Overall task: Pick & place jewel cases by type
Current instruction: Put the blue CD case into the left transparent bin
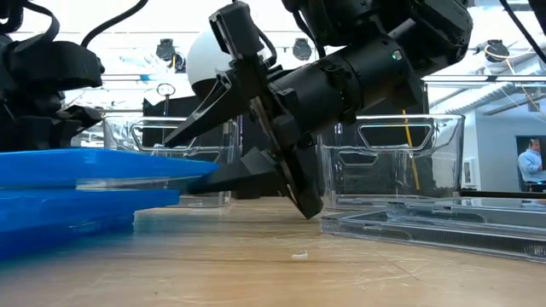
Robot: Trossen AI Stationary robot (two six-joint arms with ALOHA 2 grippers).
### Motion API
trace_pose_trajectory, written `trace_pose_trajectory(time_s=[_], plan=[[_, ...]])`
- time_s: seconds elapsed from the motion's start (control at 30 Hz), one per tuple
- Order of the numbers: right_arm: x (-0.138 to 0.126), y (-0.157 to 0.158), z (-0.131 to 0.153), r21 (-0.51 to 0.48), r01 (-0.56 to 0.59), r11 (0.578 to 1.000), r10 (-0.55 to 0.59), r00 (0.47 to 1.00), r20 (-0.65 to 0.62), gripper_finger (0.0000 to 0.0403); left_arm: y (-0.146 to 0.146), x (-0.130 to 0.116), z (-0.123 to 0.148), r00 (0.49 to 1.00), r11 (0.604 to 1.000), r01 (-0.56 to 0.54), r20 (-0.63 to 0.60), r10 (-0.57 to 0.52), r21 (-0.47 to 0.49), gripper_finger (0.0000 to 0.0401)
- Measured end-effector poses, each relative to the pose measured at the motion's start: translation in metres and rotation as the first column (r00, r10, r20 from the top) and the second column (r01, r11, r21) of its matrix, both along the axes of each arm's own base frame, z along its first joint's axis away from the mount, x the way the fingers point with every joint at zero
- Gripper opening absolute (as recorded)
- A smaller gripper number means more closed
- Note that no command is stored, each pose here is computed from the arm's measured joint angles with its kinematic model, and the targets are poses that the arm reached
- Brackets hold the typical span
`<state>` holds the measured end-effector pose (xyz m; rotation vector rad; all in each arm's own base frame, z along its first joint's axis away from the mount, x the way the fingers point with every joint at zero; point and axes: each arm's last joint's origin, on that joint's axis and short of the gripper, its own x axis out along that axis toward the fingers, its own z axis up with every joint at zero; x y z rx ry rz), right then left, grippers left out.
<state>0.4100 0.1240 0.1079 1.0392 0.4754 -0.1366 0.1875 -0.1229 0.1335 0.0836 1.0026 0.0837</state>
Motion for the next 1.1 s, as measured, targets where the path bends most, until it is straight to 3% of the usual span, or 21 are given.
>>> trace_pose_trajectory(time_s=[0.37,0.83,1.1], plan=[[0.002,-0.001,0.003,-0.054,0.001,0.999,0.001,0.999,0.045,0.0174,-0.002,0.002,0.001,1.0,1.0,0.016,0.018,-0.016,-0.014,0.0037],[0.001,0.012,0.013,-0.175,-0.073,0.982,0.099,0.984,0.15,0.0032,-0.004,0.003,0.005,1.0,1.0,0.027,0.011,-0.027,-0.01,0.0037],[-0.005,0.028,0.032,-0.295,-0.147,0.944,0.211,0.957,0.198,0.004,-0.017,0.003,0.028,0.998,0.998,0.049,-0.045,-0.047,0.035,0.0037]])
